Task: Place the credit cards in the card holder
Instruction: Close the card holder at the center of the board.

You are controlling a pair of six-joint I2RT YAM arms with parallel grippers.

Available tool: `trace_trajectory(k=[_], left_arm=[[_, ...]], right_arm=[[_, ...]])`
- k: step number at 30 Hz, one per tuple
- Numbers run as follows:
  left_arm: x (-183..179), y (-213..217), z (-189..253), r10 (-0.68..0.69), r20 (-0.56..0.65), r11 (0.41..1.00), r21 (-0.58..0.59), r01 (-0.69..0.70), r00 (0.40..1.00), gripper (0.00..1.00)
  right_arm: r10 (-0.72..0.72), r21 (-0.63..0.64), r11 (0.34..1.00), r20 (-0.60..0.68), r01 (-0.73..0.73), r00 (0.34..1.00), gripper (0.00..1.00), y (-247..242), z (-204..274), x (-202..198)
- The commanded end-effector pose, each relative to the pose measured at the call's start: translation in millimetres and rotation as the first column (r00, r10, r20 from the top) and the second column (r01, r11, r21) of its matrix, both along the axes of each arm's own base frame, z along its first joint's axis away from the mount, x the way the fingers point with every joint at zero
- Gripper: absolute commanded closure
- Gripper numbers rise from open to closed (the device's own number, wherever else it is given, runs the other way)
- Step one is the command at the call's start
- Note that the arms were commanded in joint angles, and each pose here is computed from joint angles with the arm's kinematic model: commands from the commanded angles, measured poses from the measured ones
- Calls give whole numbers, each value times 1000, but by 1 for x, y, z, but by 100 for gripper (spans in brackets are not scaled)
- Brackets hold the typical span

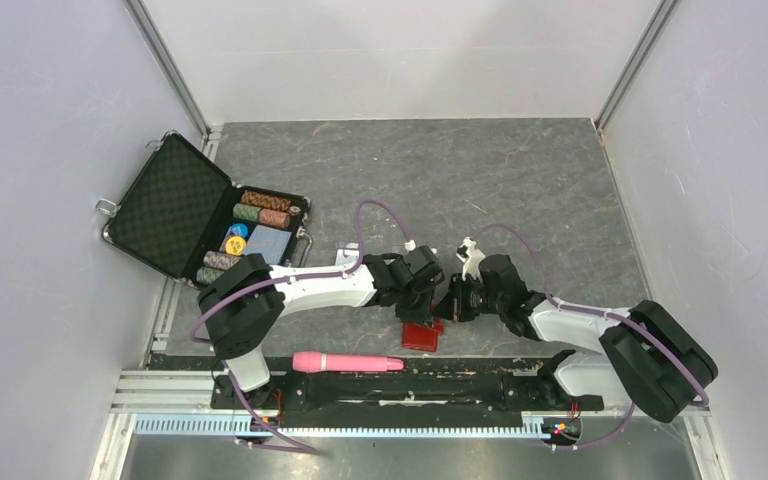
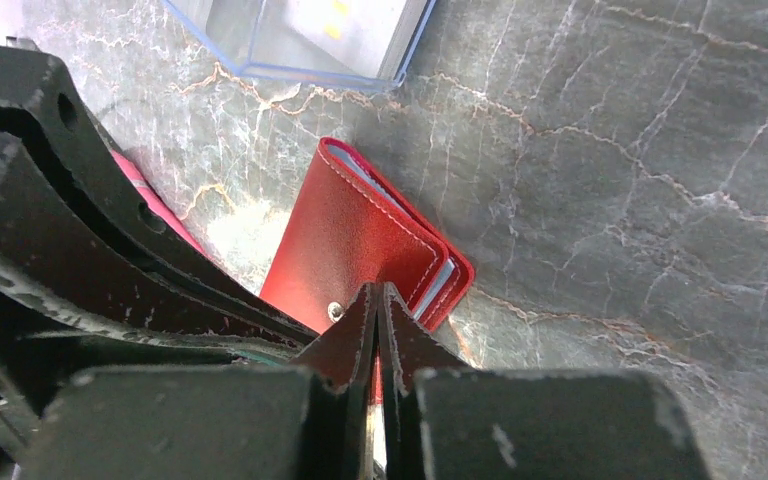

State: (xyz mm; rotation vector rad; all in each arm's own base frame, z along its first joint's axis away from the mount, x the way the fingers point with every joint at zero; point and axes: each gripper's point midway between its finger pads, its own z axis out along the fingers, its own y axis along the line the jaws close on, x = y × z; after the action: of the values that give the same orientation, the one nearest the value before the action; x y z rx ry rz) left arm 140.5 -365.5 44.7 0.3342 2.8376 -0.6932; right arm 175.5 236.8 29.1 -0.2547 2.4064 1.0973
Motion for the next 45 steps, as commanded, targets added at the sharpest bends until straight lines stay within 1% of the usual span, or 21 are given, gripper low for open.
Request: trace_trajectory(k=[1,9,17,26,29,32,38,41,43,45], left_arm=[[9,9,13,-14,77,1000,8,13,997,98],[19,22,4,3,81,999,50,-7,997,98],[18,25,-12,-20,42,997,78,17,999,98],[13,20,-21,-32,9,998,55,31,999,98],[13,18,-21,-33,10,998,48,32,999,98],[14,16,-18,-34,17,999,35,34,999,97],[14,14,-12,-30,27,1000,2,30,999,88],[13,17,-12,-16,25,1000,-10,16,1000,75],[14,20,-13,-3,23,1000,-18,3,1000,70],[15,22,-12,13,23,999,-36,-13,1000,69]], right_arm=[[-25,-57,998,51,28,998,100,-2,0,14],[-16,-62,998,62,20,998,100,-3,1,13],[0,-49,999,70,3,998,100,0,5,11],[15,35,999,151,-21,988,100,5,36,8],[31,51,998,137,-38,990,100,6,34,1],[50,38,998,111,-55,993,100,8,24,-6],[49,-8,999,71,-49,996,100,7,7,-10],[51,-28,998,61,-49,997,100,5,2,-10],[51,-41,998,57,-49,997,100,4,-1,-11],[51,-42,998,58,-49,997,100,4,-1,-11]])
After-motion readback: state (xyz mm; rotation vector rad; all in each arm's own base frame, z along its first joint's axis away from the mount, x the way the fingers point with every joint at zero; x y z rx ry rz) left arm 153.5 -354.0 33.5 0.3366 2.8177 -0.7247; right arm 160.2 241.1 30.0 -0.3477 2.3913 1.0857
